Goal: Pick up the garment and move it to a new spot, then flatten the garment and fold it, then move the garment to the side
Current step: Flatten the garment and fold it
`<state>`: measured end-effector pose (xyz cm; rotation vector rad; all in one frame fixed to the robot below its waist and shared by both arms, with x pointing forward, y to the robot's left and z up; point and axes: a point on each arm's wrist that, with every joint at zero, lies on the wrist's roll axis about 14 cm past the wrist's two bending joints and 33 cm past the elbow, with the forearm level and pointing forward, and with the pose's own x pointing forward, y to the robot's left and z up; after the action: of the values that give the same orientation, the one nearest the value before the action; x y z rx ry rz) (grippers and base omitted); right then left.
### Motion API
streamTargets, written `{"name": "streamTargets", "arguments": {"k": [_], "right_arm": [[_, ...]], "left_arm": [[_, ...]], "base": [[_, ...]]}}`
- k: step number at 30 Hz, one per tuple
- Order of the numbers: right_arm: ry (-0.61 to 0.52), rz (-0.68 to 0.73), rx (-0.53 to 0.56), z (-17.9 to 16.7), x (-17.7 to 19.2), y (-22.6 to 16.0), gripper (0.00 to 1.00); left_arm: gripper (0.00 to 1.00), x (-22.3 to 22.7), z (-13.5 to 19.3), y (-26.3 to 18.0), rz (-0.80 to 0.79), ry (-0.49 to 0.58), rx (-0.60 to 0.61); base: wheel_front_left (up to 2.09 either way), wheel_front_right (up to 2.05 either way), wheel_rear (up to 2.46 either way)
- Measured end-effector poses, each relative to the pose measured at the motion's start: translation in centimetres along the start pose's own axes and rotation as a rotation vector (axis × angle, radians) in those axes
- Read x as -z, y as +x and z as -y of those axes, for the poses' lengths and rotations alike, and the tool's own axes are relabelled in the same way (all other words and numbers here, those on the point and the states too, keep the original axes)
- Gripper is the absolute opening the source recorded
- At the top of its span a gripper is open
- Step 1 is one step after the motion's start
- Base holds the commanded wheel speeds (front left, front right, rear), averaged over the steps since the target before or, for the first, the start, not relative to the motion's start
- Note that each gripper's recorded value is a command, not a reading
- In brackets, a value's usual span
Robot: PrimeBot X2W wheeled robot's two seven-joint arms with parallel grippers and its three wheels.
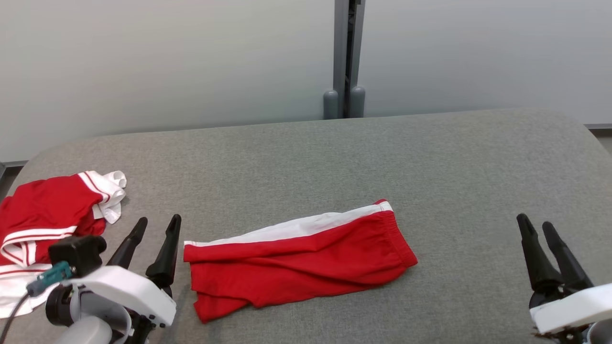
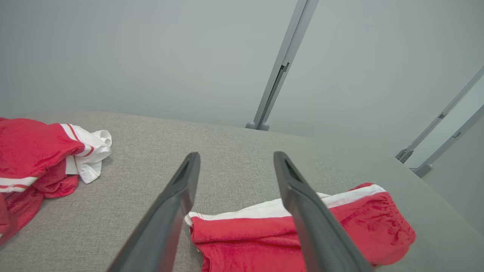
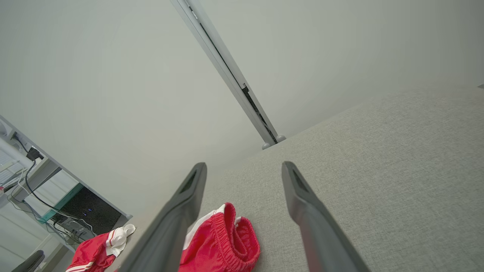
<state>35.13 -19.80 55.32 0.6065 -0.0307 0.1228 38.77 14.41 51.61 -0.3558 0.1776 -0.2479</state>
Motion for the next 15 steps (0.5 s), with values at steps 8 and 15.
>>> {"name": "streamTargets", "arguments": {"k": [8, 15], "right_arm": [[-0.01, -0.034, -0.004, -0.5, 3.5, 0.2, 1.0], [-0.09, -0.136, -0.042, -0.7, 6.2, 1.6, 1.0]], "left_arm": [[1.0, -2.2, -0.3, -2.0, 0.198, -0.022, -0.083], [1.0, -2.5, 1.2, -3.9, 0.29, 0.032, -0.053]], "base": [[0.0, 0.0, 0.0], [0.0, 0.0, 0.0]]}}
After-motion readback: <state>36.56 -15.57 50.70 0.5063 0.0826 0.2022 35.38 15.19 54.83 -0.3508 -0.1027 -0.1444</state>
